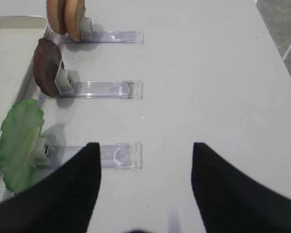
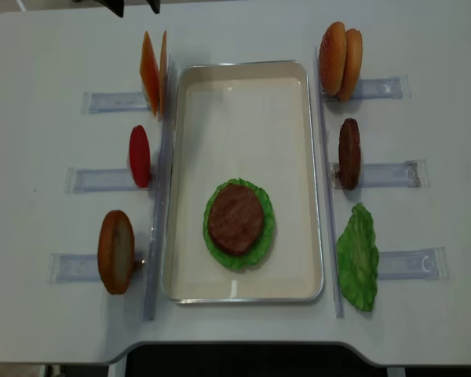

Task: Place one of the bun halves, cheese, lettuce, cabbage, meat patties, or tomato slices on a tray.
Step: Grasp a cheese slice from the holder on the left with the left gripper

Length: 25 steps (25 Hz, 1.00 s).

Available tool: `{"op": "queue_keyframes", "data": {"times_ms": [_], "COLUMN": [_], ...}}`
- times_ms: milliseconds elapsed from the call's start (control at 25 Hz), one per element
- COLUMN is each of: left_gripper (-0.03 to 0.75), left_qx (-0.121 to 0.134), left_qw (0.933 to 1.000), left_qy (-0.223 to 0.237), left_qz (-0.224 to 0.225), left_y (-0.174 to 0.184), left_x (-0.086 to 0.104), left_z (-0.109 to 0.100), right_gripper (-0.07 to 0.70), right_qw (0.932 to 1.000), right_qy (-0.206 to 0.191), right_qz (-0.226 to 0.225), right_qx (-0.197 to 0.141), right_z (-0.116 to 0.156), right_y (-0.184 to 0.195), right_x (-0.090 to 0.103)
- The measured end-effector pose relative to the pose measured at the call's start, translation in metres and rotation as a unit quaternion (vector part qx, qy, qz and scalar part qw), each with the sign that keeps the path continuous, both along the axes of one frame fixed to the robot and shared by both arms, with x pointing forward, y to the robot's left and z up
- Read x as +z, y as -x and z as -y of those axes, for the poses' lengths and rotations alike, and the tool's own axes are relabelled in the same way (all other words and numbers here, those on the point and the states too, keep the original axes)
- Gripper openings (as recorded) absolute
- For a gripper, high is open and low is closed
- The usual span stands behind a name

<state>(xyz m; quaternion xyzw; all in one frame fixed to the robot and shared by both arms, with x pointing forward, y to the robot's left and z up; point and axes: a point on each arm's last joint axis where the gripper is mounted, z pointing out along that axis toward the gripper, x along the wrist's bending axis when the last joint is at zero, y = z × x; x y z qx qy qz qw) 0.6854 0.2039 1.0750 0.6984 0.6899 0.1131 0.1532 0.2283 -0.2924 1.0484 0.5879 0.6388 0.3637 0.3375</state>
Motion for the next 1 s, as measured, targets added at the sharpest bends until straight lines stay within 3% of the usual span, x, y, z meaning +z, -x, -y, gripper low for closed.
{"op": "queue_keyframes", "data": {"times_ms": [240,640,1000], "left_gripper": [0.538,0.538,0.538], "left_qx": [0.0,0.004,-0.017], "left_qw": [1.0,0.9999,0.999], "left_qy": [-0.001,-0.013,-0.023], "left_qz": [0.001,-0.008,-0.034], "left_y": [0.002,0.003,-0.002], "left_x": [0.0,-0.006,-0.033], "left_z": [0.009,0.007,0.028], "right_gripper": [0.398,0.398,0.398], "right_qw": [1.0,1.0,1.0], "right_qy": [0.0,0.0,0.0], "right_qz": [0.0,0.0,0.0], "right_qx": [0.0,0.0,0.0], "right_z": [0.0,0.0,0.0], "right_y": [0.0,0.0,0.0], "right_x": [0.0,0.0,0.0]}}
